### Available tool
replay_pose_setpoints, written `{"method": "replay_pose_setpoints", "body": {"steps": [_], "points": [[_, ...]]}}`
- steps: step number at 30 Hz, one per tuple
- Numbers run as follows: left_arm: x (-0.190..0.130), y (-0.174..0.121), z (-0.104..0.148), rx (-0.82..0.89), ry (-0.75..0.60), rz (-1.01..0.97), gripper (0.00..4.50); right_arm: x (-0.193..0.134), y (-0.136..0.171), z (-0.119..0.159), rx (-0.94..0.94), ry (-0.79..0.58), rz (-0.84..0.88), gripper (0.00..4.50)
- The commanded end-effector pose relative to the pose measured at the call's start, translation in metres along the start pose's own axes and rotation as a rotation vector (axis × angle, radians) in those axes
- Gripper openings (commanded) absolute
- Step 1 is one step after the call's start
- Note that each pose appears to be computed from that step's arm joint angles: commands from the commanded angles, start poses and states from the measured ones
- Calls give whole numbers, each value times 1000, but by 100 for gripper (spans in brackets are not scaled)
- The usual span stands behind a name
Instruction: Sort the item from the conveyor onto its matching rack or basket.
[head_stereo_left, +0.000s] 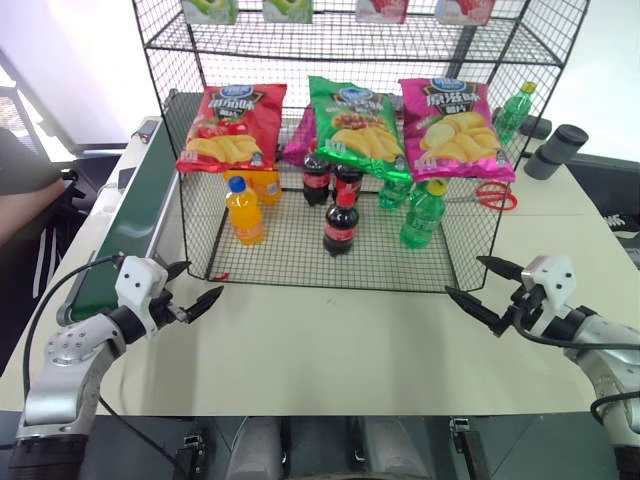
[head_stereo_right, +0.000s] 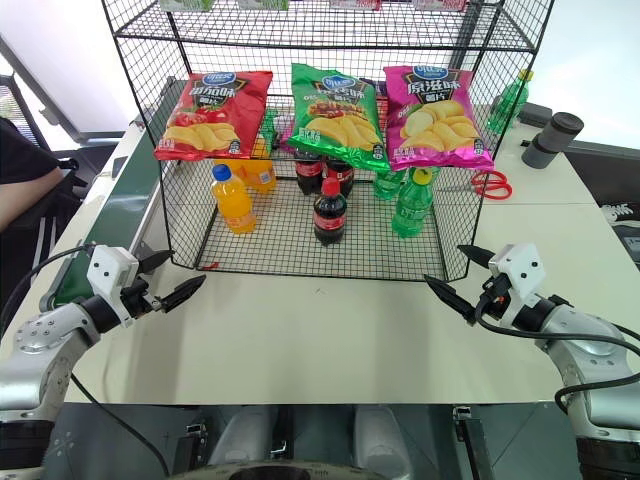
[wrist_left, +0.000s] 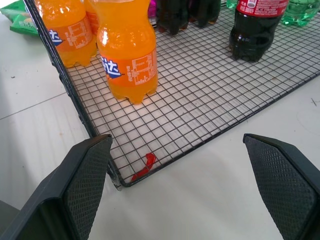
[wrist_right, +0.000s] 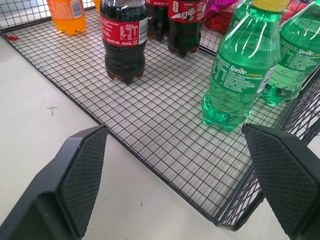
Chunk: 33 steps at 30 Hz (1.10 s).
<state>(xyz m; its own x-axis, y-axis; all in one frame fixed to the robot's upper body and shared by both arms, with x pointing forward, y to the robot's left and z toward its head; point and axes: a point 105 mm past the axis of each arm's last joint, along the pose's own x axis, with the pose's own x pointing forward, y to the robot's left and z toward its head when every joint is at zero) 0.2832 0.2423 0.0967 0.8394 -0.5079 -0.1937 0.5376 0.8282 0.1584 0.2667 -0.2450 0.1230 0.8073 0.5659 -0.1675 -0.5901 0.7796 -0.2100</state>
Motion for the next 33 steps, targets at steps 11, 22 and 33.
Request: {"method": "replay_pose_setpoints", "body": {"steps": [11, 22, 33], "points": [[-7, 15, 1, 40, 12, 74, 450, 0, 1, 9, -40, -30, 0, 446], [-13, 12, -1, 34, 20, 81, 450, -1, 3, 6, -38, -23, 2, 446], [-16, 9, 0, 31, 21, 88, 450, 3, 5, 6, -38, -25, 11, 446]]}}
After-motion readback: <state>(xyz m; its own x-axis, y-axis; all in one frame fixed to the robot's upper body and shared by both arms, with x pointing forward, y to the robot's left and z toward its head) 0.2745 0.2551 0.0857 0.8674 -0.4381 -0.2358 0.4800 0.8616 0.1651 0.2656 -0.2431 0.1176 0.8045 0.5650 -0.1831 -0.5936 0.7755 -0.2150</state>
